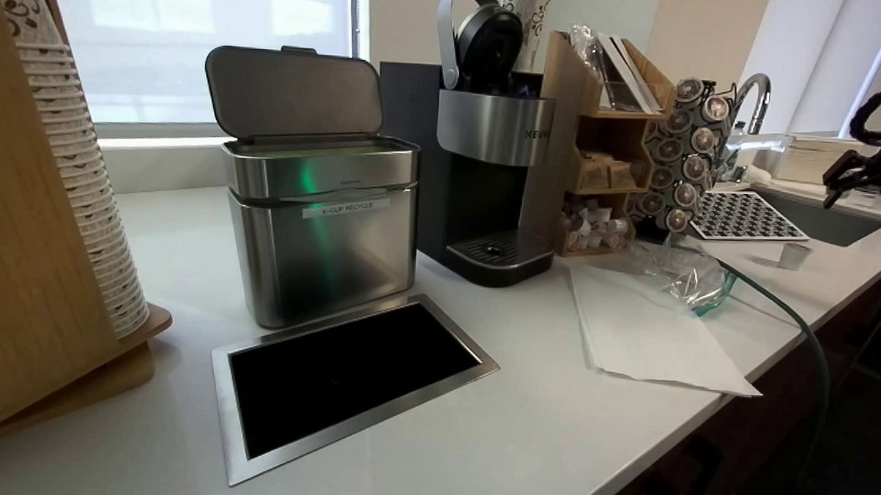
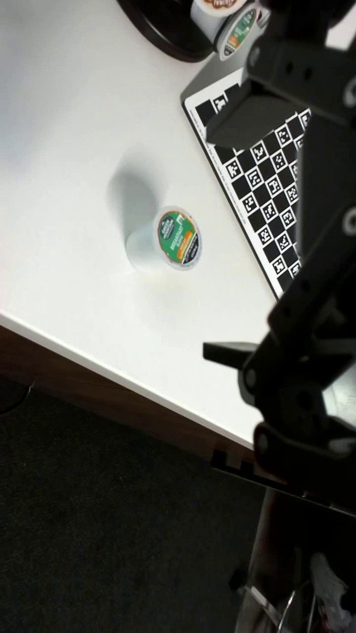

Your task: Place the coffee pod from the counter on the stand.

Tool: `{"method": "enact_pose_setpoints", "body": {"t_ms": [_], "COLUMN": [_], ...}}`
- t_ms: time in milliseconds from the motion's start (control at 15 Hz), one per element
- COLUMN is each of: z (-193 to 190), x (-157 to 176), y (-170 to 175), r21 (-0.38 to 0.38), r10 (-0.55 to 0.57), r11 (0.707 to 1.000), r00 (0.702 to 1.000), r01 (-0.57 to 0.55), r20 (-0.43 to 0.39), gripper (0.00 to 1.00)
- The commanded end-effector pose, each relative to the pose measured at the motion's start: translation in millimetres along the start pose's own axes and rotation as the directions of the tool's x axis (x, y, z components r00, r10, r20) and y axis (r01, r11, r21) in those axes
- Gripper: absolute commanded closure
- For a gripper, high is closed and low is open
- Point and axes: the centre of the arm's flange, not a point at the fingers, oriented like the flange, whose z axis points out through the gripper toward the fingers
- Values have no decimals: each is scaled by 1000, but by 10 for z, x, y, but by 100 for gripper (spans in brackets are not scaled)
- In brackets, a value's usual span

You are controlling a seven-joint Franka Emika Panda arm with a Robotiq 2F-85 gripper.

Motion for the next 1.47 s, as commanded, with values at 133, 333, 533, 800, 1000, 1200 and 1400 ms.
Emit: {"method": "enact_pose_setpoints", "body": {"t_ms": [133,333,533,800,1000,1200,1400], "z": [368,539,691,899,1029,1141,1209], "x": [207,278,315,361,376,387,388], "y": [-75,-142,-236,-315,-330,-348,-370], "r21": [-19,-18,-21,-36,-48,-52,-55], "r10": [4,-3,-14,-36,-51,-61,-71], "r11": [1000,1000,1000,999,997,997,996], "r00": [1000,1000,1000,999,998,997,996], "r01": [-4,3,14,37,53,64,74], "r20": [5,16,23,30,37,45,48], "gripper": [0,0,0,0,0,0,0]}}
